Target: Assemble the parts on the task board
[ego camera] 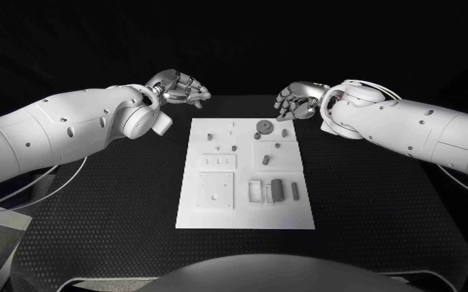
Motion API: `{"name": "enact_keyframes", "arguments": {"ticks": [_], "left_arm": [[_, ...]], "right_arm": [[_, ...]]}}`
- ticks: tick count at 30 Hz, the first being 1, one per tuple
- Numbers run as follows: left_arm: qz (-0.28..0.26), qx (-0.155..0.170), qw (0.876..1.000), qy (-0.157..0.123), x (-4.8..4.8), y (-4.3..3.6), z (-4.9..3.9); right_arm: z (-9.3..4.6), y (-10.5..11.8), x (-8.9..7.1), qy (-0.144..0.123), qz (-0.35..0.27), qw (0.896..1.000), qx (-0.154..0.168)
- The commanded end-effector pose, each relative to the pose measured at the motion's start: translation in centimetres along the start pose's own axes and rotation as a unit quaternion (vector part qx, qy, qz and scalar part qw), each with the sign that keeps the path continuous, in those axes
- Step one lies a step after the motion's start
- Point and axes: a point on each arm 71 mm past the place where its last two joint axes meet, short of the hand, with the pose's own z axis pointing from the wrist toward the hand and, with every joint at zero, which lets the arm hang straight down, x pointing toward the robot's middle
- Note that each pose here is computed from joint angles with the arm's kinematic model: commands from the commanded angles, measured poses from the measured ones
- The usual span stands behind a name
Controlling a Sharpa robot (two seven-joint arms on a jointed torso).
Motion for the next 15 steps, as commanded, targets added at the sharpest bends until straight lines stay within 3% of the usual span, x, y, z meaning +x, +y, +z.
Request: {"name": "enact_keyframes", "arguments": {"ticks": [1,15], "left_arm": [[-0.01,0.009,1.0,-0.006,-0.15,-0.36,0.0],[-0.014,0.022,1.0,-0.008,-0.17,-1.5,-0.14]], "right_arm": [[0.1,0.2,0.0,-0.003,-0.019,1.0,0.003],[1.0,1.0,0.2,-0.015,-0.046,0.999,0.015]]}}
